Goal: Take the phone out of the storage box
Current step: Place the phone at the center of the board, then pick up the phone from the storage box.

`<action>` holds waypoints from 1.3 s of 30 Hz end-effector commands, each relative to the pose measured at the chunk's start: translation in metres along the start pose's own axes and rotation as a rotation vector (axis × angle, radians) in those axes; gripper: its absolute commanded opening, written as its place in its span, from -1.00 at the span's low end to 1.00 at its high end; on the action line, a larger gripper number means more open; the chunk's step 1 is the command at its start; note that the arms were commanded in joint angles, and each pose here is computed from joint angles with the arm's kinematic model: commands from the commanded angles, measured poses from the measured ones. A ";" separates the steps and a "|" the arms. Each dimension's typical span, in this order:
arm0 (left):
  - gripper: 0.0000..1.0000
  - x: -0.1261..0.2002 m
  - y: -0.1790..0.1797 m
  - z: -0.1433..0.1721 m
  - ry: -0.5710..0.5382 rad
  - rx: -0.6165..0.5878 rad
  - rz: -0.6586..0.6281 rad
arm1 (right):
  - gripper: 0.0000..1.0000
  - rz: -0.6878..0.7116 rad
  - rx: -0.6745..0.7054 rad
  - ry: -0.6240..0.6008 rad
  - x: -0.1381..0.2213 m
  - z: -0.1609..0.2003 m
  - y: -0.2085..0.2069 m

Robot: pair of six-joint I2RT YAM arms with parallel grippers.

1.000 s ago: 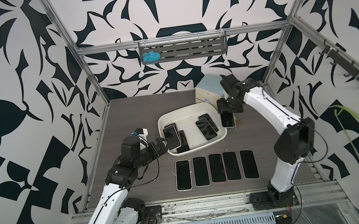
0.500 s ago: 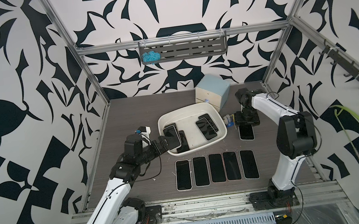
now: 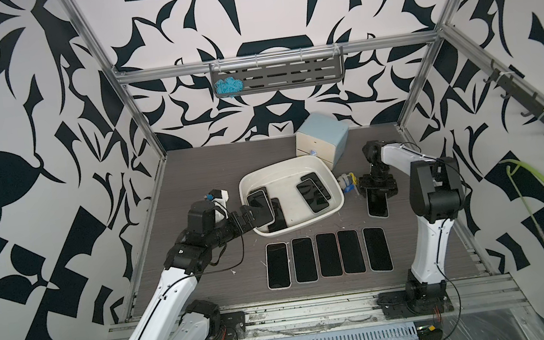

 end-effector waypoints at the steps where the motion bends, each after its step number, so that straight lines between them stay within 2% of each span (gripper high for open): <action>1: 1.00 0.001 -0.008 -0.006 0.003 -0.010 0.004 | 0.93 0.001 0.011 -0.025 0.012 0.003 0.000; 4: 1.00 -0.002 -0.010 -0.008 0.007 -0.004 0.008 | 0.96 0.014 -0.021 -0.090 0.043 0.010 -0.007; 6: 1.00 -0.003 -0.011 -0.008 0.008 -0.003 0.009 | 0.99 0.008 -0.037 -0.183 0.076 0.013 -0.004; 9: 1.00 -0.004 -0.005 -0.005 0.016 0.014 0.005 | 0.99 -0.016 0.081 -0.336 0.127 0.017 0.035; 11: 1.00 -0.006 -0.002 -0.002 0.020 0.033 0.007 | 0.99 -0.053 0.207 -0.381 0.150 0.020 0.074; 13: 1.00 -0.008 0.001 0.001 0.030 0.048 0.011 | 0.99 -0.069 0.307 -0.374 0.158 0.024 0.113; 15: 1.00 -0.011 0.005 0.004 0.045 0.072 0.005 | 0.99 -0.112 0.378 -0.332 0.153 0.025 0.151; 18: 1.00 -0.013 0.012 0.008 0.057 0.107 -0.016 | 0.99 -0.095 0.452 -0.252 0.133 0.024 0.189; 22: 1.00 -0.017 0.023 0.016 0.087 0.161 -0.044 | 0.99 -0.092 0.481 -0.215 0.105 0.012 0.218; 27: 1.00 -0.018 0.038 0.028 0.120 0.202 -0.083 | 0.99 -0.022 0.478 -0.192 0.079 -0.007 0.218; 35: 1.00 -0.024 0.048 0.033 0.127 0.245 -0.093 | 0.99 -0.005 0.518 -0.140 0.055 -0.008 0.220; 39: 1.00 -0.034 0.051 0.031 0.138 0.258 -0.105 | 0.92 -0.003 0.524 -0.135 0.048 -0.010 0.223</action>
Point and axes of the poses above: each gripper's point midway between its finger pads, its own x axis back along the fingers, its own y axis along the line the jaws close on, z = x × y, the point moved 3 cm from there along x, back along the fingers, and after that the axes turned 12 degrees about x, right-handed, at the moved point
